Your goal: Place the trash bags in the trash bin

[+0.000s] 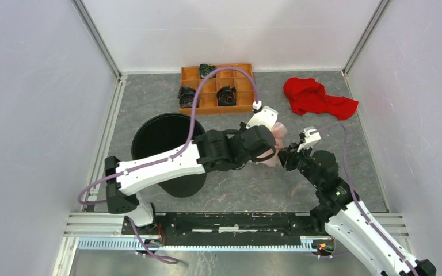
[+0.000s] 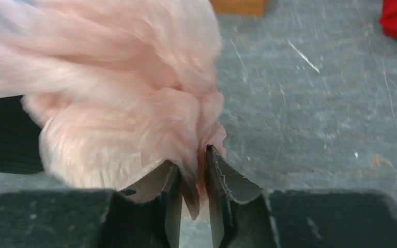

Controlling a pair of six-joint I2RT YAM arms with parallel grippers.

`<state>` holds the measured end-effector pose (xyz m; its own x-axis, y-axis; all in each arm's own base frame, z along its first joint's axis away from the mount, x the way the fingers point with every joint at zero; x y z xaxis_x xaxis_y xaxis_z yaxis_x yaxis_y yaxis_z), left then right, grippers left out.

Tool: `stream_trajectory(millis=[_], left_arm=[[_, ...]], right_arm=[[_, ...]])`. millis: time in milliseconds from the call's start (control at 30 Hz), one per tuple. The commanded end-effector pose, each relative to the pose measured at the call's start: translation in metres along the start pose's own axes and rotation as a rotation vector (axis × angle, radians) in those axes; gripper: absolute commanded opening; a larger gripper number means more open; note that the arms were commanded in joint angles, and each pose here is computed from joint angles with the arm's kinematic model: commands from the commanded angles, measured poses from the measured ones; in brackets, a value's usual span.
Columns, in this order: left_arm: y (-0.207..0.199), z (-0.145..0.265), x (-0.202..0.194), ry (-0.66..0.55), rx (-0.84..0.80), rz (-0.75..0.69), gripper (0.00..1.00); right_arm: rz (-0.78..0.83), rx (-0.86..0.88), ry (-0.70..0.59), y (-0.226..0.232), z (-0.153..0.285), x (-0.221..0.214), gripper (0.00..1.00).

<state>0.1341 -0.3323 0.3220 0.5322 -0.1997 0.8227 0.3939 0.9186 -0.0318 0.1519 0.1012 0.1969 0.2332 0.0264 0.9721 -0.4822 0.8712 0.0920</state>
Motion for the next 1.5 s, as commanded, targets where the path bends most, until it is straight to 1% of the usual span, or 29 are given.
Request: stream_trajectory(millis=[0,100,167,233,300,400,500,567,600,700,767,800,867,1000,1033,1067,1133,1200,1267,1300,1333,1400,1467], left_arm=[[0.011,0.039,0.027,-0.025,-0.232,0.138,0.02],[0.022,0.046,0.034,-0.015,-0.356,0.232,0.02],[0.035,0.041,0.037,-0.006,-0.372,0.286,0.02],[0.046,0.038,0.041,-0.009,-0.358,0.326,0.02],[0.053,0.034,0.044,-0.004,-0.353,0.359,0.02],[0.053,0.029,0.048,0.0,-0.359,0.383,0.02],[0.048,0.027,0.056,-0.008,-0.381,0.401,0.02],[0.044,0.026,0.061,-0.018,-0.399,0.407,0.02],[0.042,0.026,0.063,-0.022,-0.419,0.405,0.02],[0.031,0.026,0.067,-0.019,-0.527,0.365,0.02],[0.027,0.027,0.066,-0.007,-0.588,0.323,0.02],[0.025,0.028,0.066,0.003,-0.621,0.293,0.02],[0.023,0.03,0.062,0.024,-0.665,0.239,0.02],[0.03,0.034,0.056,0.046,-0.664,0.171,0.02],[0.032,0.036,0.055,0.05,-0.659,0.16,0.02],[0.033,0.038,0.054,0.05,-0.668,0.142,0.02],[0.033,0.042,0.052,0.056,-0.706,0.12,0.02],[0.032,0.046,0.051,0.057,-0.751,0.102,0.02],[0.029,0.046,0.05,0.062,-0.794,0.09,0.02],[0.027,0.046,0.049,0.067,-0.811,0.083,0.02],[0.026,0.045,0.049,0.071,-0.823,0.08,0.02],[0.023,0.042,0.049,0.079,-0.83,0.077,0.02],[0.023,0.039,0.049,0.08,-0.818,0.08,0.02]], right_arm=[[0.098,-0.075,0.163,-0.013,-0.011,-0.029,0.32],[0.131,-0.047,0.259,-0.012,-0.018,-0.035,0.41],[0.145,-0.083,0.302,-0.016,-0.017,-0.036,0.48],[0.152,-0.12,0.297,-0.019,-0.011,-0.029,0.58],[0.154,-0.123,0.254,-0.018,-0.005,-0.016,0.68],[0.168,-0.096,0.192,-0.014,0.006,0.007,0.77],[0.196,-0.077,0.161,-0.012,0.018,0.032,0.79],[0.225,-0.002,0.129,-0.005,0.022,0.048,0.79],[0.237,0.076,0.098,0.001,0.023,0.055,0.79],[0.306,0.336,-0.071,0.023,0.022,0.072,0.8],[0.379,0.421,-0.194,0.029,0.021,0.083,0.82],[0.446,0.437,-0.249,0.03,0.019,0.087,0.82],[0.535,0.45,-0.313,0.03,0.015,0.094,0.82],[0.637,0.407,-0.386,0.026,0.015,0.109,0.82],[0.659,0.43,-0.408,0.028,0.017,0.109,0.82],[0.684,0.458,-0.456,0.031,0.019,0.111,0.82],[0.7,0.545,-0.494,0.038,0.019,0.106,0.85],[0.698,0.67,-0.466,0.045,0.015,0.098,0.84],[0.659,0.767,-0.415,0.051,0.008,0.09,0.8],[0.634,0.8,-0.401,0.053,0.005,0.086,0.77],[0.607,0.822,-0.385,0.054,0.002,0.083,0.72],[0.563,0.834,-0.372,0.055,-0.002,0.079,0.59],[0.542,0.798,-0.359,0.053,-0.005,0.076,0.41]])
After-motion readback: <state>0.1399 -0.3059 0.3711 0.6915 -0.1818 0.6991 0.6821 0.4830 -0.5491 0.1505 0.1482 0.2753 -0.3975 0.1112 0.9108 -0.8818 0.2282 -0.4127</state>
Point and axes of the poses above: each gripper's point midway between its finger pads, its own z axis back along the fingers, its own y axis along the line the jaws close on, x = y × z, the point moved 9 cm from there along z, back along the fingers, and after that the axes turned 12 degrees about z, right-handed, at the moved point
